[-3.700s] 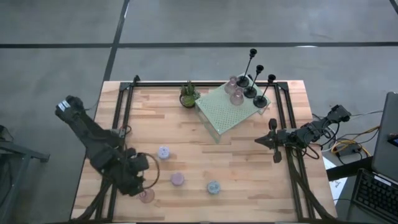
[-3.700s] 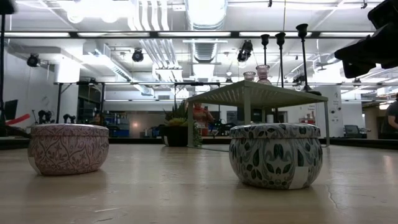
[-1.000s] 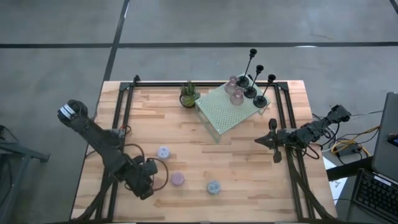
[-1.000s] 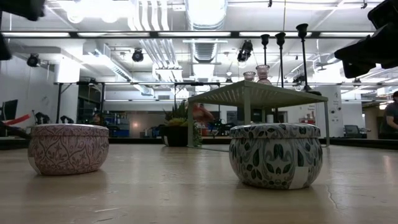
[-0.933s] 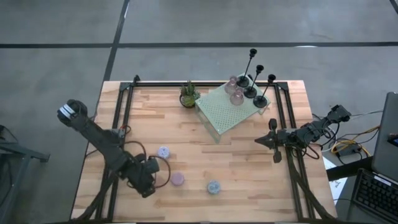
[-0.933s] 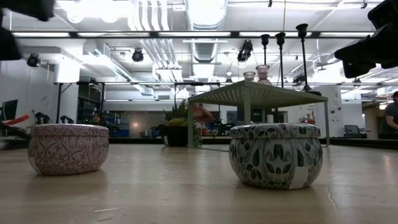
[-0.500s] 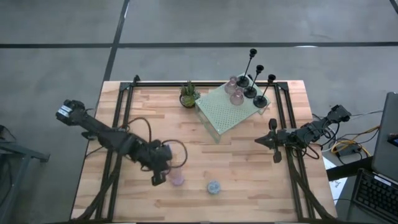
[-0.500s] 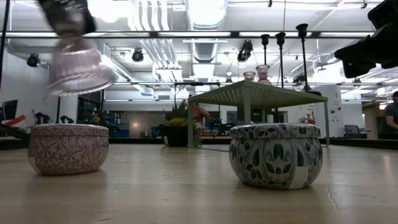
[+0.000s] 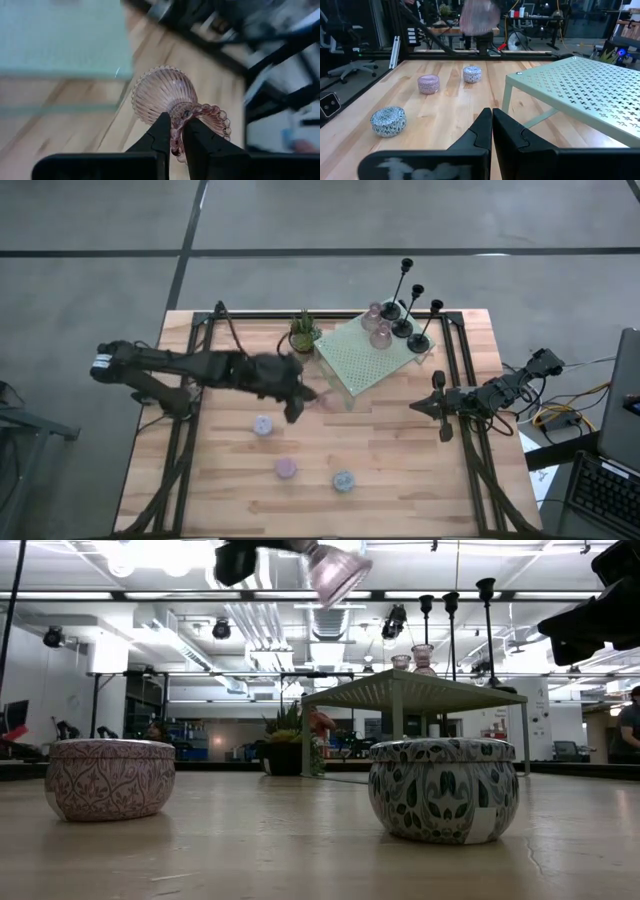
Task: Pick & Place candle stick holders
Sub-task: Put the pink candle holder on the shelf aligned with the other pink candle holders
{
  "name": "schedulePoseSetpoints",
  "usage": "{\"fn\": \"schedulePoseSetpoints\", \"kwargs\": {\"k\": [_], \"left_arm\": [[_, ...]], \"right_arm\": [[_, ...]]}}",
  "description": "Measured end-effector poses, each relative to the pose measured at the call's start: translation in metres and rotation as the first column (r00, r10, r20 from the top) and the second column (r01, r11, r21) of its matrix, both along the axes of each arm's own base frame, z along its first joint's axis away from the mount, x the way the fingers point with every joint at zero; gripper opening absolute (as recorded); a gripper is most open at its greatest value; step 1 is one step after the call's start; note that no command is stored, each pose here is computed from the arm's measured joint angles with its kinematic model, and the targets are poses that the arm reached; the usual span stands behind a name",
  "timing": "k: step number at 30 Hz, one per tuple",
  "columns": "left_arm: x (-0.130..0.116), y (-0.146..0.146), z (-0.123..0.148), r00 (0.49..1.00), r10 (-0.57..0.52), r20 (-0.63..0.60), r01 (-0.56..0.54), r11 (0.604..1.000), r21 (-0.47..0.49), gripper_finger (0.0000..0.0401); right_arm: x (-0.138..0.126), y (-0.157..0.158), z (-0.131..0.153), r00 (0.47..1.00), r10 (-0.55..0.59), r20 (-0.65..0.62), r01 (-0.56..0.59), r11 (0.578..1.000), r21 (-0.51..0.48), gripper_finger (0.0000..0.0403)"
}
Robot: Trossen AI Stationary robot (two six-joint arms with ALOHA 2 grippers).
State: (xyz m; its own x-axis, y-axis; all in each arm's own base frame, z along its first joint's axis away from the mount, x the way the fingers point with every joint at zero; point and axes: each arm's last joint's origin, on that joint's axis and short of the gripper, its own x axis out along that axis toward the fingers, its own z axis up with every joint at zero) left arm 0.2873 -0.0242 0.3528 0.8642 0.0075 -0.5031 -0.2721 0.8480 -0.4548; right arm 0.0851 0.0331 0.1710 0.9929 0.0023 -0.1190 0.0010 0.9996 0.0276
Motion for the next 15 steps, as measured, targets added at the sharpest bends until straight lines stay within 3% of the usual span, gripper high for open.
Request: {"fn": "schedulePoseSetpoints", "kwargs": {"k": [7, 15], "left_arm": [[0.019, 0.039, 0.03, 0.988, 0.106, 0.113, -0.114, 0.991, 0.072, 0.0032], [0.066, 0.074, 0.029, 0.994, 0.088, 0.061, -0.095, 0.989, 0.112, 0.0033]], "right_arm": [[0.0, 0.0, 0.0, 1.0, 0.0, 0.001, 0.0, 1.0, 0.001, 0.0008], [0.0, 0.0, 0.0, 1.0, 0.0, 0.001, 0.0, 1.0, 0.001, 0.0008]]}}
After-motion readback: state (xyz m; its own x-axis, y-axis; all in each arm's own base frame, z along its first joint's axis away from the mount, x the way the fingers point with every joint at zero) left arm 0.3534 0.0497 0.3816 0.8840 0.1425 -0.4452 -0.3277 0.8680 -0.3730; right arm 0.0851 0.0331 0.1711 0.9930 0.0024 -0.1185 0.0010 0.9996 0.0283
